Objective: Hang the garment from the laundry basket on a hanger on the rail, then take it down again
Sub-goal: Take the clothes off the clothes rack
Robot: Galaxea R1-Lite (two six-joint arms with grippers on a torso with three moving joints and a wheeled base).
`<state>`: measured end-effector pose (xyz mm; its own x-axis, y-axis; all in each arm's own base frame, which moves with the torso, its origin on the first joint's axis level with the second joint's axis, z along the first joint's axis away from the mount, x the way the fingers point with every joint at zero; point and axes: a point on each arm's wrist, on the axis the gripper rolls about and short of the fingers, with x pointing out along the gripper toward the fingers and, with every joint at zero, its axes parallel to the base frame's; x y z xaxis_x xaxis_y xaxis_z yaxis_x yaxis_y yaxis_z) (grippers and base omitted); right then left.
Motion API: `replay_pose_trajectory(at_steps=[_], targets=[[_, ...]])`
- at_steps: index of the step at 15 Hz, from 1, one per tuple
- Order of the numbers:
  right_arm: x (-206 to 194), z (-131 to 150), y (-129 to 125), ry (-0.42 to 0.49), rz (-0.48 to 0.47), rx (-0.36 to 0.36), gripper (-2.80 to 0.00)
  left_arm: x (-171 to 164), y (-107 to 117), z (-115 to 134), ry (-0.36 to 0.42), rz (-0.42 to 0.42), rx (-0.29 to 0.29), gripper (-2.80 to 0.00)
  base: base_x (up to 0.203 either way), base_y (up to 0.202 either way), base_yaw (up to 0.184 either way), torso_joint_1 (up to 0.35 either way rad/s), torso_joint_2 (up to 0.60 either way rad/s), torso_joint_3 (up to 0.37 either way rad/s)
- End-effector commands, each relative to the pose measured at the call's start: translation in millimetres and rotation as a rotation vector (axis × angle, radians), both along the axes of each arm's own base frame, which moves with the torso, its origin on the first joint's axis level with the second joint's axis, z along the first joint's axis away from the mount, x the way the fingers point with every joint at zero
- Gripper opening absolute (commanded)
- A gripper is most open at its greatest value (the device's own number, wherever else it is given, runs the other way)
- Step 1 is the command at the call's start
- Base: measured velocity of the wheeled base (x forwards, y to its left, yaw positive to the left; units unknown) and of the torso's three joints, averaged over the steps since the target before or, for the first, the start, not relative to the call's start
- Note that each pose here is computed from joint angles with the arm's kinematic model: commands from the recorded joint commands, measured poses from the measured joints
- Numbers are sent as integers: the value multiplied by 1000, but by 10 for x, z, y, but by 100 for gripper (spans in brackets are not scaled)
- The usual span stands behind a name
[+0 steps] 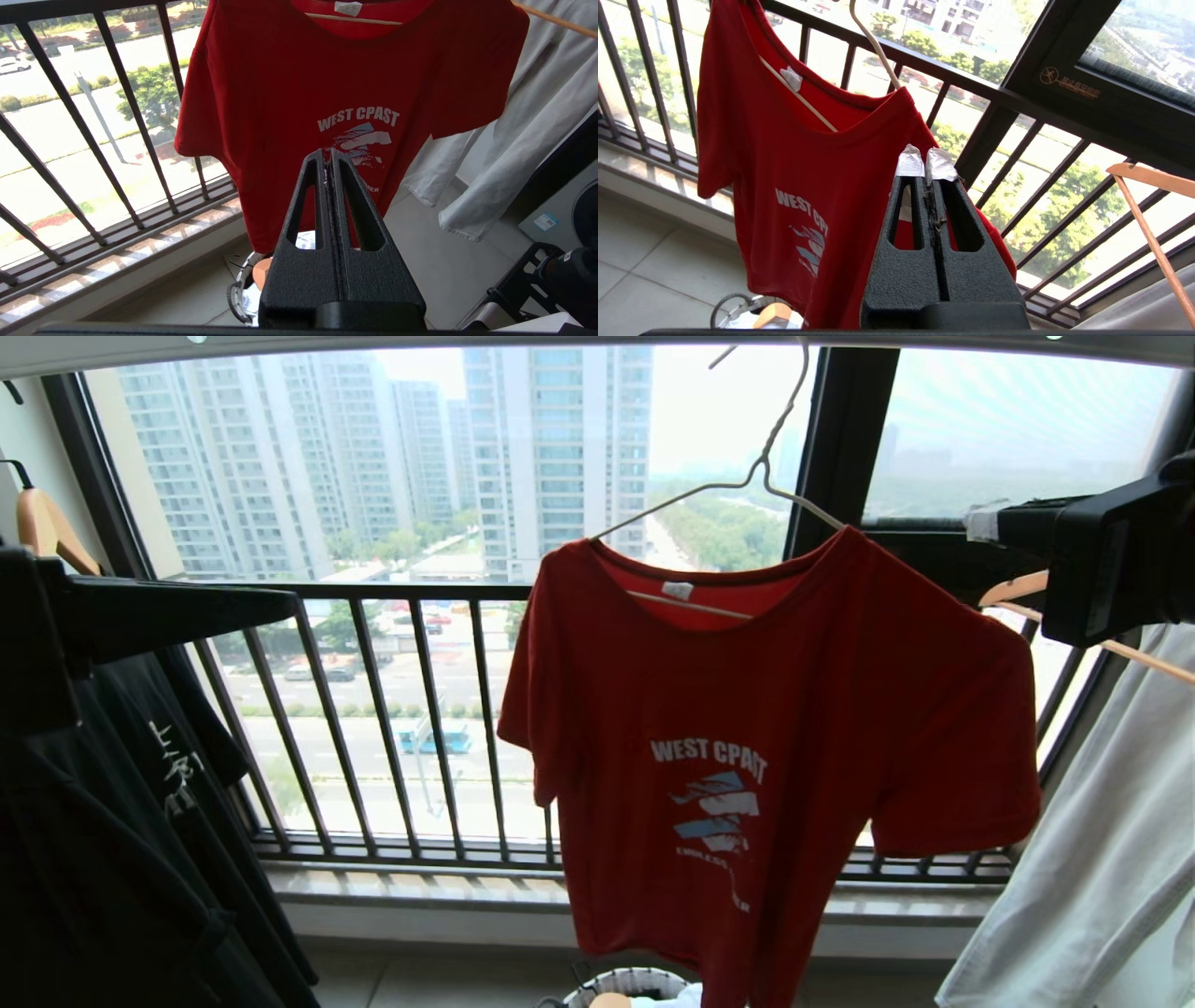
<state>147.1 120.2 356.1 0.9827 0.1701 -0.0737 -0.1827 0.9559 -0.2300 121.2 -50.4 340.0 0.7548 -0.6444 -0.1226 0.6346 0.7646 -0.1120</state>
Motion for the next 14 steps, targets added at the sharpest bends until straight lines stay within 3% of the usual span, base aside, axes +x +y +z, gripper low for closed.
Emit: replay_pose_trajectory(at_steps=[1, 5, 6, 11, 14], targets=[[98, 86, 91, -10, -1, 0, -280, 31, -38, -32, 21, -21, 4, -280, 0, 0, 0, 0, 0, 0], [309, 210, 178, 40, 15, -50, -280, 94, -86, -73, 44, -37, 15, -280, 0, 0, 0, 0, 0, 0], [329, 227, 197, 40, 26, -50, 0, 99, -88, -72, 43, -37, 14, -280, 0, 0, 0, 0, 0, 0], [456, 359, 219, 63, 189, -36, 0, 104, -125, -117, 59, -60, 22, -280, 0, 0, 0, 0, 0, 0], [669, 341, 288, 116, 232, -55, 0, 127, -134, -110, 60, -60, 23, -280, 0, 0, 0, 0, 0, 0]])
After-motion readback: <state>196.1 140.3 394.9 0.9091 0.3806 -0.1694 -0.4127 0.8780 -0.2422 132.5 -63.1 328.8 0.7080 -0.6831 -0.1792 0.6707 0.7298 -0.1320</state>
